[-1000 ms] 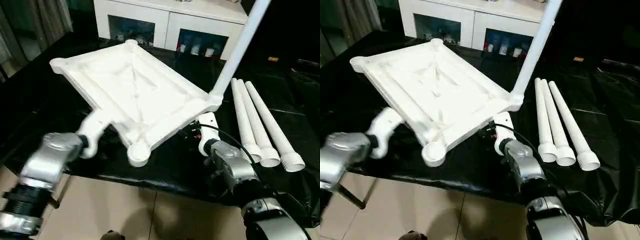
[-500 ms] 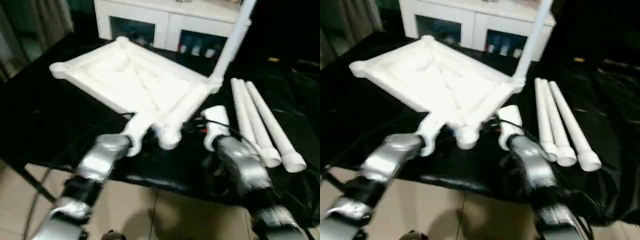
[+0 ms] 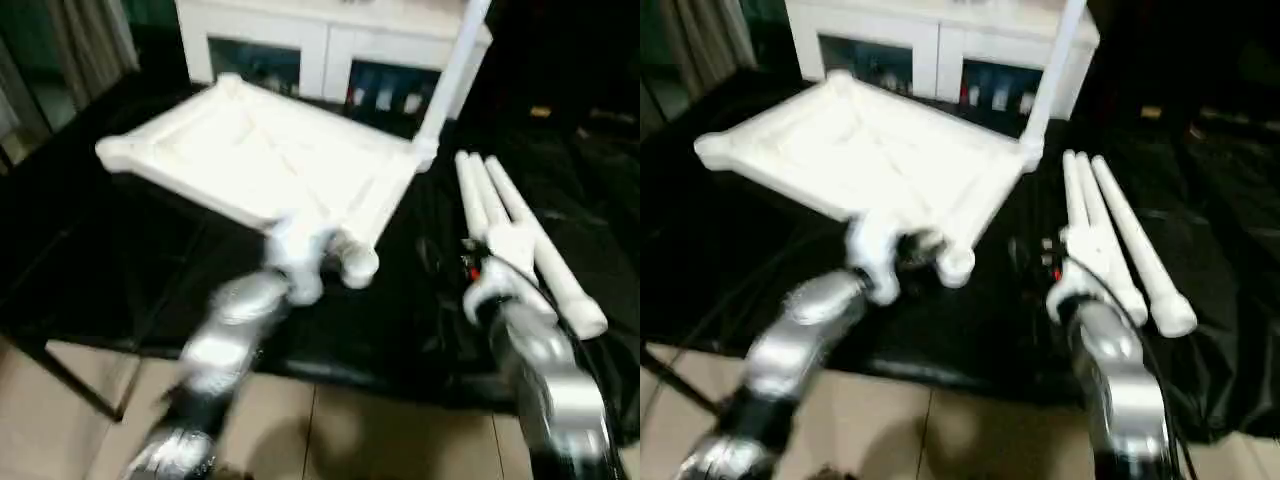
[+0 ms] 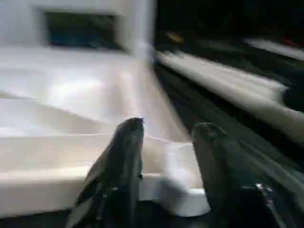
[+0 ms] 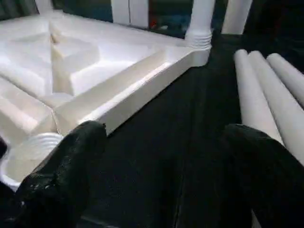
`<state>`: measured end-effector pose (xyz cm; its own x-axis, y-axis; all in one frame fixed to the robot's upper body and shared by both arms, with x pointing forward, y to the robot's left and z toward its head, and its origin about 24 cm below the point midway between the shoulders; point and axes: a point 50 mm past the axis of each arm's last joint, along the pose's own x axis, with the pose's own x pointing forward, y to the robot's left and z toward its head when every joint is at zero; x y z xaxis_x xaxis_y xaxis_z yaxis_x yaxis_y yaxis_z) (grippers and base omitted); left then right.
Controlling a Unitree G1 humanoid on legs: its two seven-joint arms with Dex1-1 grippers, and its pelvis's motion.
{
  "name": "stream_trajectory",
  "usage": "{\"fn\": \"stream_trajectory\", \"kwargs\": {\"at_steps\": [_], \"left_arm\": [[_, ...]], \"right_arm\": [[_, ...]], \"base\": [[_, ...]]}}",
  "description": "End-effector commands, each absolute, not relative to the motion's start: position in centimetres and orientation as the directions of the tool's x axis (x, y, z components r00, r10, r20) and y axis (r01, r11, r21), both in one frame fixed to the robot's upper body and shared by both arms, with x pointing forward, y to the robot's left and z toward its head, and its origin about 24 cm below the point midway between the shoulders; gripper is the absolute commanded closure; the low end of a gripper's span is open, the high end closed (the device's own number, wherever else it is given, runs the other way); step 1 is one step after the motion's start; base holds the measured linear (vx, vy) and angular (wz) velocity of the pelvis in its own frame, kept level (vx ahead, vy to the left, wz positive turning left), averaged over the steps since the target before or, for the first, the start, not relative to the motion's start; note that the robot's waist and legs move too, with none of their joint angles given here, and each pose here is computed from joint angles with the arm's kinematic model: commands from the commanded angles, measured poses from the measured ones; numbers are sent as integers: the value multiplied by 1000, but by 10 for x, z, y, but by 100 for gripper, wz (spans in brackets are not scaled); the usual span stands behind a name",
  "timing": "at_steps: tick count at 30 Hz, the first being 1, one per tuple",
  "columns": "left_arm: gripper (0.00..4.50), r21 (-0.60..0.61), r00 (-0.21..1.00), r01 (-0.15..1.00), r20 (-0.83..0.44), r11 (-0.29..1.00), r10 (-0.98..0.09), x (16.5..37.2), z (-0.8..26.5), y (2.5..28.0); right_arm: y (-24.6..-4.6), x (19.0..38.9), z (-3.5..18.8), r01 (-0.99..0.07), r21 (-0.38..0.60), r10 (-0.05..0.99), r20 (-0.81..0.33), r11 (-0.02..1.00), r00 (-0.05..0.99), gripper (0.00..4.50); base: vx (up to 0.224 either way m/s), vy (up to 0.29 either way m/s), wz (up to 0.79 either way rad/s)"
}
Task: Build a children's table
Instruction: Rotate table base
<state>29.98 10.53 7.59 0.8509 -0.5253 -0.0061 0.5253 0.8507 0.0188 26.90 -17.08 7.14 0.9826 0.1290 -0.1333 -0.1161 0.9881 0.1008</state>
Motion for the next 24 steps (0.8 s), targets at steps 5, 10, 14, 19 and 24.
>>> {"fn": "stream_trajectory", "kwargs": {"at_steps": [5,10,14,19,24], "left_arm": [[226,129,927,348,97,929,-361,299,96,130],[208,30,945,320,55,947,-322,306,94,134],[177,34,951,301,63,953,-302,304,97,134],[149,62,956,284,55,957,-287,305,96,136],[107,62,958,281,49,958,-284,305,97,136]], "right_arm": [[-170,276,78,-45,33,47,-68,998,997,0],[-156,280,82,-99,103,103,-36,990,994,0],[-145,282,80,-146,121,153,-50,982,987,0],[-146,286,77,-132,136,142,-67,982,988,0],[-143,286,76,-152,125,161,-62,980,985,0]], "base": [[0,0,0],[0,0,0],[0,0,0],[18,-1,-15],[98,-14,-83]]}}
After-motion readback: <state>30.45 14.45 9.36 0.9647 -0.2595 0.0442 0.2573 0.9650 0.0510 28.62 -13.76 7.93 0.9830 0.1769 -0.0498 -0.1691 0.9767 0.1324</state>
